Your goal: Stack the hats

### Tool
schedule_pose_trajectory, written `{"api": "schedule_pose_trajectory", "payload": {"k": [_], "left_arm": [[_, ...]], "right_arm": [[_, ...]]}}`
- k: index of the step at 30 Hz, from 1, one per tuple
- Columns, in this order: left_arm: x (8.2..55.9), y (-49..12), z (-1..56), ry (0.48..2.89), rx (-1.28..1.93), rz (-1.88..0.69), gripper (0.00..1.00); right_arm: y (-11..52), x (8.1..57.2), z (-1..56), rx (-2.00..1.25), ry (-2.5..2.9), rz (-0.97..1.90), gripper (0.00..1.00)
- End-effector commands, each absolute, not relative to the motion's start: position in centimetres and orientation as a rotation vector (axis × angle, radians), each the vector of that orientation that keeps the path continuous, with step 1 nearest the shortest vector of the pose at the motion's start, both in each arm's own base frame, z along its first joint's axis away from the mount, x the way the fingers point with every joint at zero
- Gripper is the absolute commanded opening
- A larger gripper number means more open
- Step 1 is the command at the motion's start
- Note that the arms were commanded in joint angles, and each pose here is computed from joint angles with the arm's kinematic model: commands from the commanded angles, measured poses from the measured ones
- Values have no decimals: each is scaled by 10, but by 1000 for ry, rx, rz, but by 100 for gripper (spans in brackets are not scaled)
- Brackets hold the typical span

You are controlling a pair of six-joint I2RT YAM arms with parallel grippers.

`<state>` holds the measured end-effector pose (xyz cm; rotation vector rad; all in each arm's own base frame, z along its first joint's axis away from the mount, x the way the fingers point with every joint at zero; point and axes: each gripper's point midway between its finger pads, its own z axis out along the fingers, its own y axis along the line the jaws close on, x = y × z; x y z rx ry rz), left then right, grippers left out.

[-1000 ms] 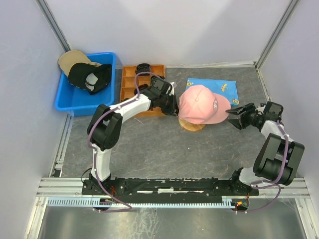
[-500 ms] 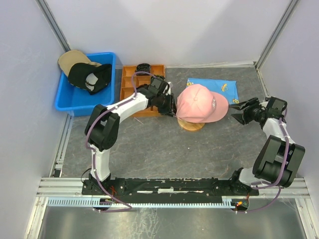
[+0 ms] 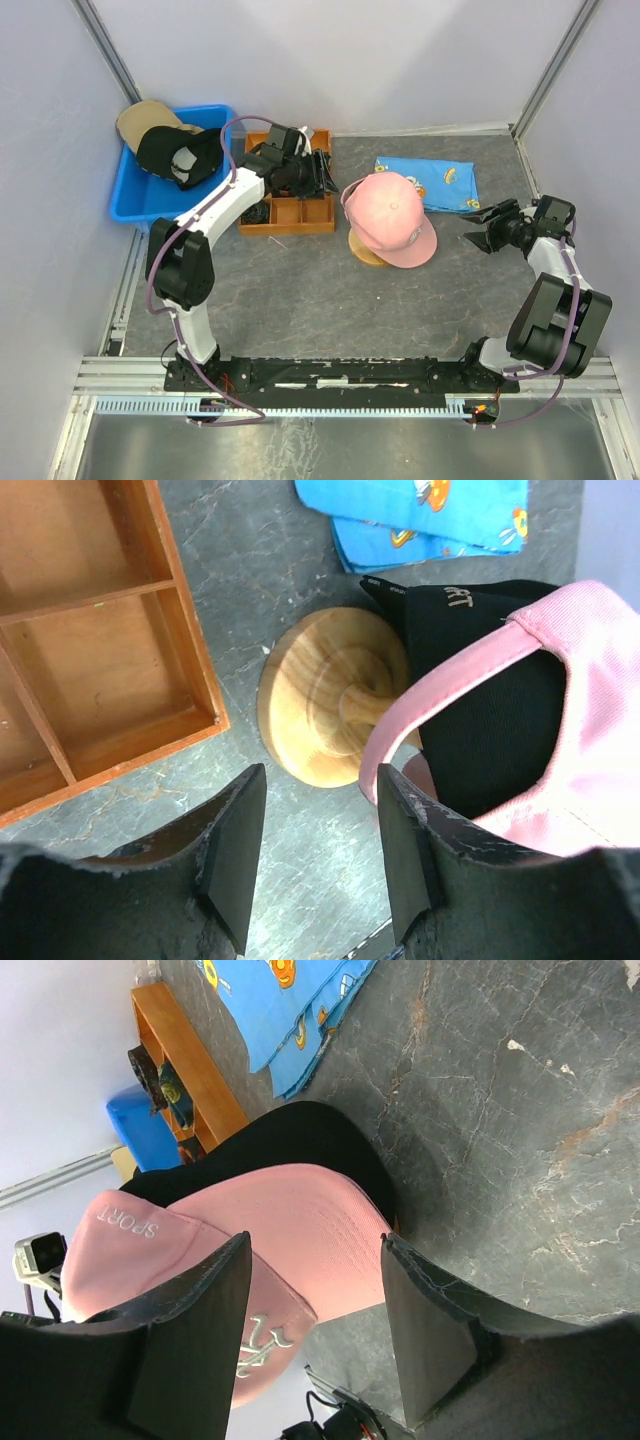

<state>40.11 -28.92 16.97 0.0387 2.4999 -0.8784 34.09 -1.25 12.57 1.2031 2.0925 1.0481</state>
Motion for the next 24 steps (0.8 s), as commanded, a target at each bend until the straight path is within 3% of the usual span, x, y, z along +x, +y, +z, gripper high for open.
{"api": "schedule_pose_trajectory", "payload": {"k": [1, 6, 11, 17, 24], "left_arm": [[399, -305, 199, 2418, 18, -1038, 56], [393, -308, 189, 2424, -32, -1112, 56], [413, -268, 211, 2308, -233, -1147, 56], [451, -159, 254, 2134, -514, -898, 57], [487, 9, 305, 1999, -762, -431, 62]], "right_arm": [[-19, 353, 144, 1132, 2058, 1035, 62], [-17, 354, 143, 1133, 2063, 1048, 62], [-17, 353, 142, 1131, 2074, 1032, 62], [-23, 355, 144, 1131, 2118, 955, 62], [-17, 367, 155, 1064, 2161, 931, 61]]}}
